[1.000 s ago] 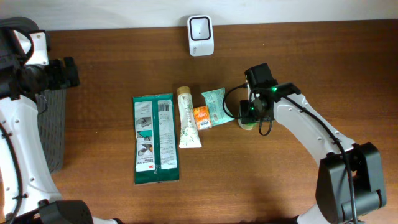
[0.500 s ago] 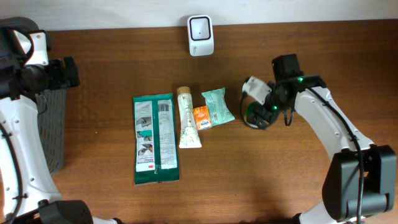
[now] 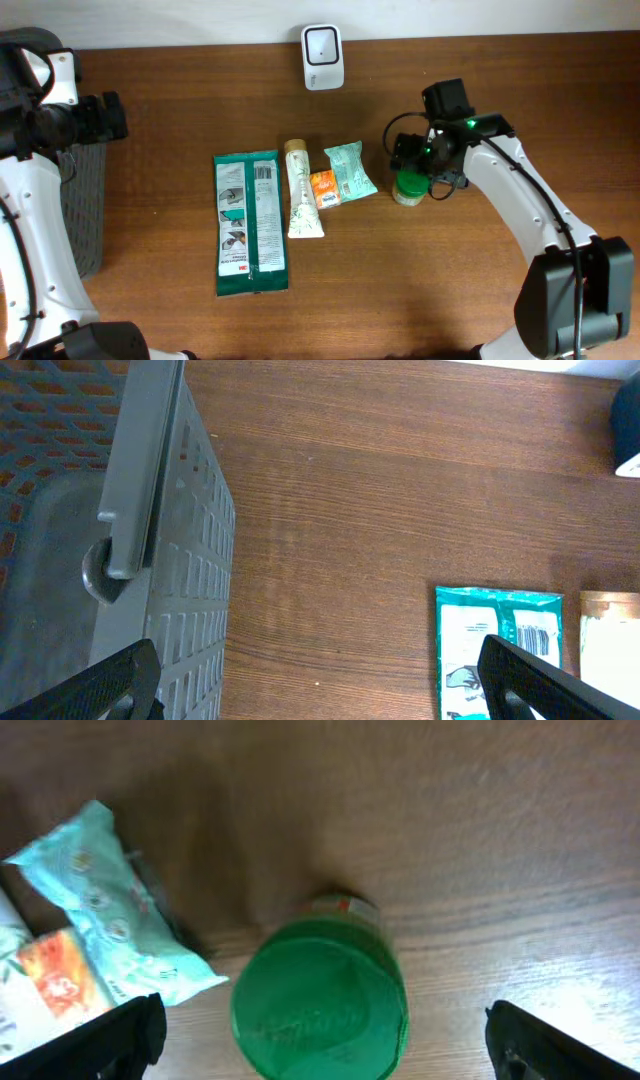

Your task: Scan the item barcode

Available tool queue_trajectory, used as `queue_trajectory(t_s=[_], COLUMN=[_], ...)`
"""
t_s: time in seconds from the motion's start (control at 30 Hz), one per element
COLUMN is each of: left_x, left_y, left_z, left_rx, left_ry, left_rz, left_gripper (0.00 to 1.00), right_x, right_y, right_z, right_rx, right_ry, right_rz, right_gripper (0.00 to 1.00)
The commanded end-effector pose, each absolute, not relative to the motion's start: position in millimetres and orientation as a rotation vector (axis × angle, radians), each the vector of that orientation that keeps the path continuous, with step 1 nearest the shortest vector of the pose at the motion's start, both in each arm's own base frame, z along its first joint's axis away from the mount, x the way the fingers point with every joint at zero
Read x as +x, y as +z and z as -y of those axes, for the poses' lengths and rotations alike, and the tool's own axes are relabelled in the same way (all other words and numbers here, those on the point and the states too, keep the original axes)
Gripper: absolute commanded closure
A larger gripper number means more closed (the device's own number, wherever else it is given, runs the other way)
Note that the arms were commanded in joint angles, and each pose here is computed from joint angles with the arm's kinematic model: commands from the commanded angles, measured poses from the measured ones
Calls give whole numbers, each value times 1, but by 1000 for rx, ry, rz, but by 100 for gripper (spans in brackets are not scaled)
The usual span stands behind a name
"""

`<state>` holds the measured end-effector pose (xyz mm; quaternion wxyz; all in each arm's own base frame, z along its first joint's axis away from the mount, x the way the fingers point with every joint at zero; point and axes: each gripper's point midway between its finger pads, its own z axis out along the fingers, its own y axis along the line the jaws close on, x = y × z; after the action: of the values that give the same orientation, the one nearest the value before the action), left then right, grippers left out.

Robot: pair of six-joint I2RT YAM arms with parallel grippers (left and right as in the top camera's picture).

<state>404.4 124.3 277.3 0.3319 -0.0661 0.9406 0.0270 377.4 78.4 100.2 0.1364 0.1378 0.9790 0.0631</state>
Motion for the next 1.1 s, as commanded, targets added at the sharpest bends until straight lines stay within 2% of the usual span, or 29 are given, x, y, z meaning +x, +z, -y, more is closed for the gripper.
queue_trajectory(t_s=[0.0, 0.1, 0.17, 0.23, 0.33, 0.37, 0.43, 0.5, 0.57, 0.73, 0.77, 0.83, 0.9, 0.93, 1.07], left_x=[402, 402, 402, 402, 402, 402, 402, 402, 402, 402, 402, 402, 402, 402, 402], left_y=[286, 286, 286, 286, 286, 286, 286, 286, 286, 286, 286, 286, 286, 286, 286], left_z=[-124, -124, -124, -124, -124, -124, -124, -124, -124, -124, -124, -124, -124, -124, -124], left_rx=[-156, -156, -156, -156, -156, -156, -156, -156, -156, -156, -156, -156, -156, -156, -156], left_ry=[83, 83, 83, 83, 83, 83, 83, 83, 83, 83, 83, 83, 83, 83, 83], left_rz=[-2439, -2439, -2439, -2439, -2439, -2439, -2439, -2439, -2439, -2439, -2439, -2439, -2439, -2439, -2439], left_gripper=[1, 1, 1, 1, 1, 1, 1, 1, 1, 1, 1, 1, 1, 1, 1], right_x=[374, 372, 364, 362, 357, 359, 369, 376, 373, 354, 352, 350, 349, 350, 364], right_y=[90, 74, 62, 57, 54, 57, 81, 106, 122, 82, 80, 79, 79, 79, 114], right_z=[-79, -83, -81, -81, -80, -81, -84, -87, -107, -102, -102, -100, -100, -101, -103], right_rx=[436, 429, 397, 387, 351, 294, 78, -161, -650, -1366, -1394, -1416, -1336, -1223, -562], right_ry=[171, 168, 138, 129, 114, 123, 132, 130, 247, 203, 206, 203, 212, 217, 253], right_rz=[-2843, -2890, -2949, -2966, -2997, -2996, -2973, -2935, -2836, -2663, -2655, -2656, -2704, -2757, -2953], right_gripper=[1, 0, 11, 17, 33, 39, 44, 44, 44, 43, 43, 30, 22, 4, 2])
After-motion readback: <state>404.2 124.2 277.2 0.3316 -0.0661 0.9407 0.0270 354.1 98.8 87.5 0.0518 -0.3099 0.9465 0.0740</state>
